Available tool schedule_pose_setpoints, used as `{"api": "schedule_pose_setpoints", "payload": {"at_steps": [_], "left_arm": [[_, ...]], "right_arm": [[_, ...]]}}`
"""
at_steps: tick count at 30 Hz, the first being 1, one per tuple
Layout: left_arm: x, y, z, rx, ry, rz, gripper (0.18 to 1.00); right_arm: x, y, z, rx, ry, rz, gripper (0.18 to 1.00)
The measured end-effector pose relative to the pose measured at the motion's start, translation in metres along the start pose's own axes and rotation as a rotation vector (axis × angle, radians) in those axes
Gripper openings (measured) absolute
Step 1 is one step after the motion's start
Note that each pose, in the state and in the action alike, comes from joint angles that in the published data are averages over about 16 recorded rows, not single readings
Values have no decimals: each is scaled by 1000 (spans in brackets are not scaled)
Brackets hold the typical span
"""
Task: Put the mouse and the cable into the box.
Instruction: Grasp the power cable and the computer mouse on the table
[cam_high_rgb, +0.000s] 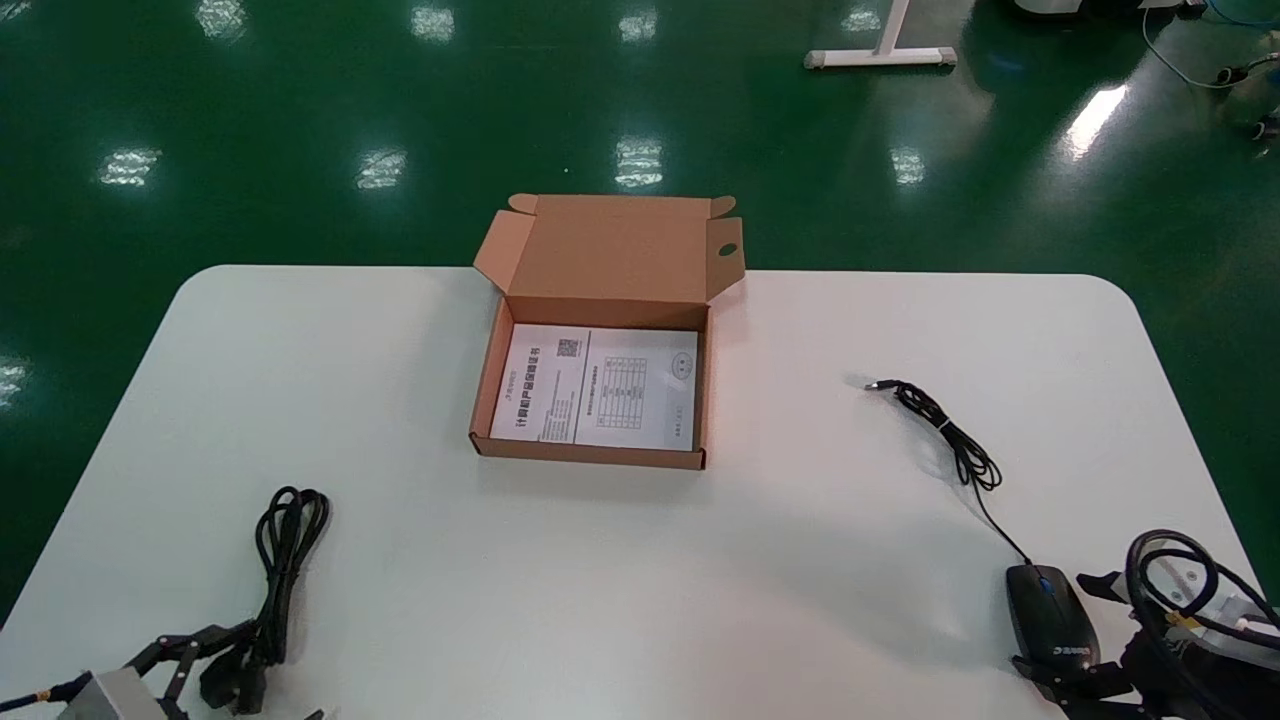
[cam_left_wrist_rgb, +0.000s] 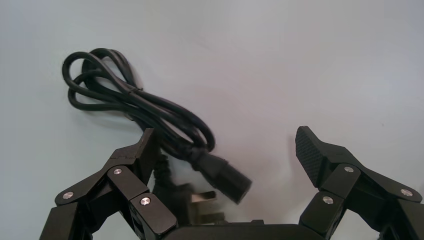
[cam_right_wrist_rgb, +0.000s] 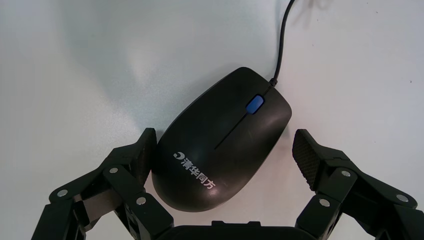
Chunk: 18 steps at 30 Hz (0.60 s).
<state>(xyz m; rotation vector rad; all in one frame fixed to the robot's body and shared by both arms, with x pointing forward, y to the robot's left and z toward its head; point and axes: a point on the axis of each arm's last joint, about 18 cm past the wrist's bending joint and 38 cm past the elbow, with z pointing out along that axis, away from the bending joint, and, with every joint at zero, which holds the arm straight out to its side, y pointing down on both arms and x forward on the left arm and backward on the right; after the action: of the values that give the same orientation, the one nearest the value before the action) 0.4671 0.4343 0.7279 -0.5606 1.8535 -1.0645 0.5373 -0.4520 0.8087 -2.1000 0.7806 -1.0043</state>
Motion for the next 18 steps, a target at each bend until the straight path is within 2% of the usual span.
{"api": "schedule_pose_setpoints", "payload": {"at_steps": [18], "left_arm": [[-9,6,-5,-14,-79,12,1001]], "right_arm": [[1,4,-4,-4,6,19,1000]]}}
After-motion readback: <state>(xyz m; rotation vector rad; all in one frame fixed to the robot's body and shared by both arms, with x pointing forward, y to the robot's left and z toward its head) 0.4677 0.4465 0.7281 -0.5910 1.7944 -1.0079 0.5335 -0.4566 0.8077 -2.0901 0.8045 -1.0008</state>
